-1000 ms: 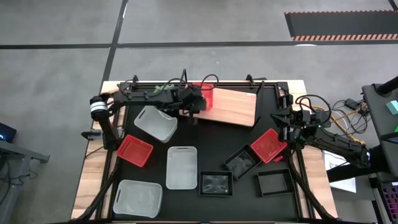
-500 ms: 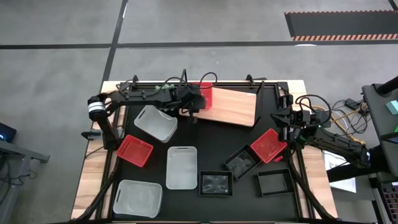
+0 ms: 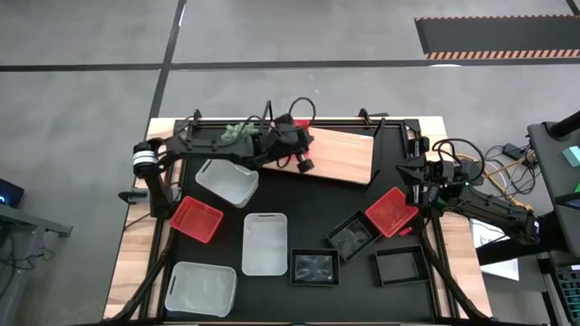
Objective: Stack baskets on shelf by color
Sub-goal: Put the middle red basket on the shelf
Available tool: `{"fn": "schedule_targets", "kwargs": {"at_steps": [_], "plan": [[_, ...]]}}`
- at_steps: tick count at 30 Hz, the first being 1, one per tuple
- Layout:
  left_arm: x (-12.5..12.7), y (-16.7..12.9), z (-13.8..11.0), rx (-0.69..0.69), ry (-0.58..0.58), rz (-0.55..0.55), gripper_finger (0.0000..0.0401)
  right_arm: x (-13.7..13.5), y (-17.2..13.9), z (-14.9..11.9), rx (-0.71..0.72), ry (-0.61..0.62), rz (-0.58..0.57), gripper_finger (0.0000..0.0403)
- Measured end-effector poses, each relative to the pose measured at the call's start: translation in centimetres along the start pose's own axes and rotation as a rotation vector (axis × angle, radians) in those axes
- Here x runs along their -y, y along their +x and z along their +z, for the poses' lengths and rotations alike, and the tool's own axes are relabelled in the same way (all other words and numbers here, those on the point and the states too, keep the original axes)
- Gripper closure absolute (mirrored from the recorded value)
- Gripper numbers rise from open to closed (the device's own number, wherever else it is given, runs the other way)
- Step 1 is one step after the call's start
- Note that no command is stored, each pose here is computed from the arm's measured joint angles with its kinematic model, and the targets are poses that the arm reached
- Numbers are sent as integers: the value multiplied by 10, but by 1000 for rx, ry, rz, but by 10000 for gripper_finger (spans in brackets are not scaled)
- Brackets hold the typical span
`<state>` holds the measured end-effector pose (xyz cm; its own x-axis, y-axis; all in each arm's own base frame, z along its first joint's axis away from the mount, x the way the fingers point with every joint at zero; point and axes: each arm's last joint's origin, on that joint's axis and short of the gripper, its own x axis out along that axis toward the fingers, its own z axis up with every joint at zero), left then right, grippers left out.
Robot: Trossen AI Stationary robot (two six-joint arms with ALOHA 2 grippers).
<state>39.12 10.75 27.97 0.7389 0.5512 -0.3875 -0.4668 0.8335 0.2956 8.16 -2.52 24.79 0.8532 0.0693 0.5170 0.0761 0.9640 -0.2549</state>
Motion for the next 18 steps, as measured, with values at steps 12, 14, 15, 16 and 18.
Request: {"fn": "schedule_targets", "kwargs": {"at_steps": [12, 14, 15, 16, 18], "plan": [[-19, 7, -40, -310, -43, -49, 401, 0, 0, 0, 0, 1, 0, 392], [-18, 6, -44, -337, -34, -58, 401, 0, 0, 0, -1, 1, 0, 392], [-17, 6, -46, -350, -30, -61, 401, 0, 0, 0, 0, 0, 0, 392], [-17, 5, -48, -364, -25, -63, 401, 0, 0, 0, -1, 1, 0, 392], [-17, 4, -51, -389, -18, -66, 401, 0, 0, 0, -1, 1, 0, 392]]}}
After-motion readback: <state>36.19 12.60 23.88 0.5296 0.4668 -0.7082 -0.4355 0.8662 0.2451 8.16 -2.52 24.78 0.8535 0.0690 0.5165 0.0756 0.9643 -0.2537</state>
